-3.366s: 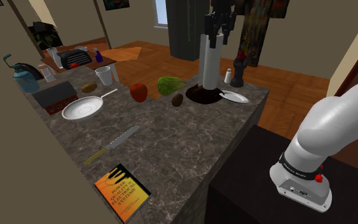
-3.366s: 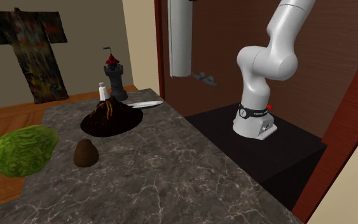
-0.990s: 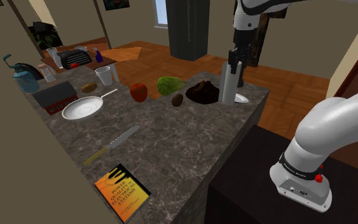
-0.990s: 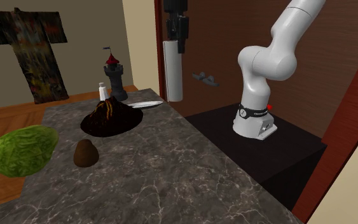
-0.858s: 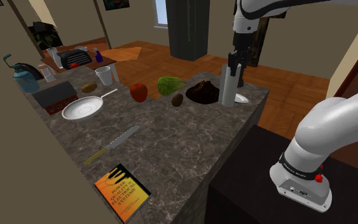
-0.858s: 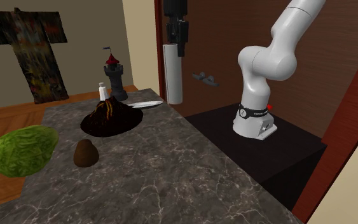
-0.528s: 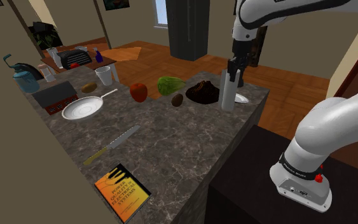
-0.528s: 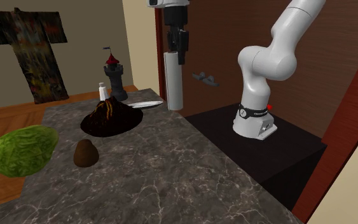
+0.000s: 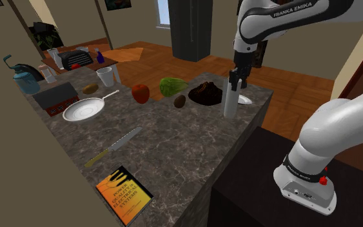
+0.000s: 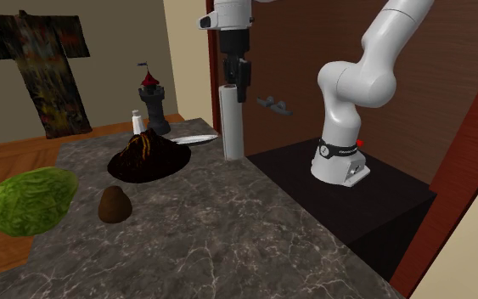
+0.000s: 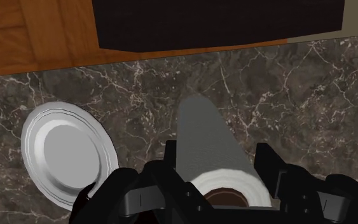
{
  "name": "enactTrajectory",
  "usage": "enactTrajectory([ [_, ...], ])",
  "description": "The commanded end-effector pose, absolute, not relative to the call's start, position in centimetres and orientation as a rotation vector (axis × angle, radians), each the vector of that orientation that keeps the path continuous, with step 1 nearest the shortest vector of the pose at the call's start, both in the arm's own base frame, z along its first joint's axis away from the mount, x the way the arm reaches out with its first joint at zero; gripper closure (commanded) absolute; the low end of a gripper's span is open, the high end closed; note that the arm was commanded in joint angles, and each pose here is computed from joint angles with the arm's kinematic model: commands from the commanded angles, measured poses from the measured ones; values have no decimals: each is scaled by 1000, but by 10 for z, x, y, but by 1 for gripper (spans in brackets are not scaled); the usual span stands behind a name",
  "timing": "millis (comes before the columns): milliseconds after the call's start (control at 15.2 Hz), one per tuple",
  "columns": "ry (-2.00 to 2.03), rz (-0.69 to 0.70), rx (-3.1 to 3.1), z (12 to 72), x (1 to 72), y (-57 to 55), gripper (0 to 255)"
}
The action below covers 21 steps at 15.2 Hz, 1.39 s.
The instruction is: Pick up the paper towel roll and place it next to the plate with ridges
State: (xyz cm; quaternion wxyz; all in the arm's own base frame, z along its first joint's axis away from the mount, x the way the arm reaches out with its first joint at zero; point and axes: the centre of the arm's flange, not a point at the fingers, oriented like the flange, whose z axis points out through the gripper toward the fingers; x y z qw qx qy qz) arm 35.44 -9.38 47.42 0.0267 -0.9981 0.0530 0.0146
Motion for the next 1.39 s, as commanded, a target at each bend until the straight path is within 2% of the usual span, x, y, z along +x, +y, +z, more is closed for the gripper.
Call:
enactTrajectory([
  [0,164,44,-3084,463,354,-93,255],
  [594,164,44,-3084,417,354,-93,255],
  [1056,164,44,-3084,417,354,-93,255],
  [1122,164,44,-3084,417,354,-93,0],
  [1320,164,44,-3084,417,354,-93,0],
])
